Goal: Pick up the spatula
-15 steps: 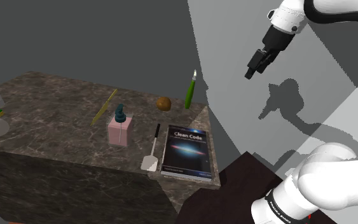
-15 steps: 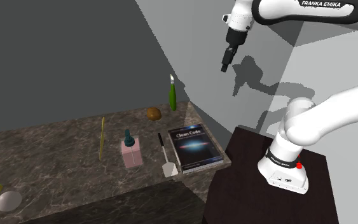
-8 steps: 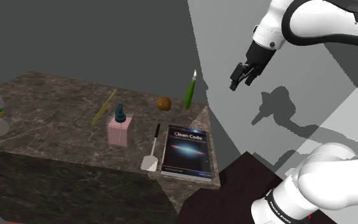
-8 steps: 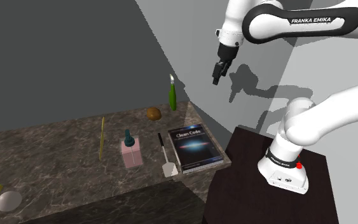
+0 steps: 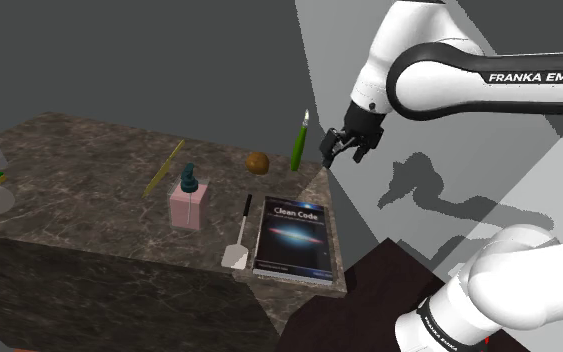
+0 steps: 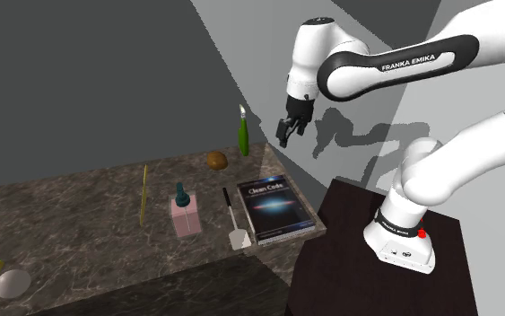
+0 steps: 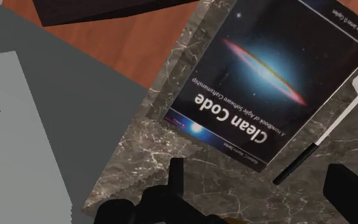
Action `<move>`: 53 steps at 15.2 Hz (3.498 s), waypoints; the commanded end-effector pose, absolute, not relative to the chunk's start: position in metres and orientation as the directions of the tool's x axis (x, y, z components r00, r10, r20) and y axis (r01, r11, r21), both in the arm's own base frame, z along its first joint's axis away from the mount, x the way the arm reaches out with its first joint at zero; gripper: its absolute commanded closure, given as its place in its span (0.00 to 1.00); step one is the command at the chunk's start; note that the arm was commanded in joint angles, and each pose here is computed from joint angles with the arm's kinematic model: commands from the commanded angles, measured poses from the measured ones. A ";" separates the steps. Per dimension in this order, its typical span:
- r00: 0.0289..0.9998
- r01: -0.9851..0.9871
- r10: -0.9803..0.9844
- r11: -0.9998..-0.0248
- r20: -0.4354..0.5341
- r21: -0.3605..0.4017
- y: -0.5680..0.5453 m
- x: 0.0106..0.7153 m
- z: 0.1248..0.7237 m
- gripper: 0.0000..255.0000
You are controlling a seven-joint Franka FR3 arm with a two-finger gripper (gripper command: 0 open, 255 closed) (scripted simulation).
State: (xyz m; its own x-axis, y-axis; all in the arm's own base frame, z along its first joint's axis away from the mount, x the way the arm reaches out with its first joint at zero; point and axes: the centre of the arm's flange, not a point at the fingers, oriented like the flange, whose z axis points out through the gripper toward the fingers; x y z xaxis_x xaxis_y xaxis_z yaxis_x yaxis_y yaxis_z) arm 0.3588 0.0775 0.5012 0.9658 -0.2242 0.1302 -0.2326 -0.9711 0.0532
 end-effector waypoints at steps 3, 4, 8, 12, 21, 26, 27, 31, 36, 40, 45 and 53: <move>0.942 -0.320 -0.314 -0.946 0.122 0.041 0.112 0.378 0.464 0.00; 0.935 -0.341 -0.335 -0.939 0.119 0.038 0.120 0.383 0.455 0.00; 0.902 -0.422 -0.417 -0.906 0.109 0.028 0.150 0.406 0.418 0.00; 0.863 -0.500 -0.496 -0.866 0.098 0.018 0.179 0.431 0.381 0.00; 0.749 -0.661 -0.659 -0.750 0.070 0.001 0.237 0.494 0.299 0.00; 0.732 -0.680 -0.678 -0.733 0.066 0.000 0.244 0.503 0.273 0.00; 0.732 -0.680 -0.678 -0.733 0.066 0.000 0.244 0.503 0.268 0.00; 0.732 -0.680 -0.678 -0.733 0.066 0.000 0.244 0.503 0.249 0.00; 0.732 -0.680 -0.678 -0.733 0.066 0.000 0.243 0.503 0.250 1.00; 0.732 -0.680 -0.678 -0.733 0.066 0.000 0.243 0.503 0.250 1.00; 0.732 -0.680 -0.678 -0.733 0.066 0.000 0.244 0.503 0.265 1.00; 0.732 -0.680 -0.678 -0.733 0.066 0.000 0.244 0.503 0.307 1.00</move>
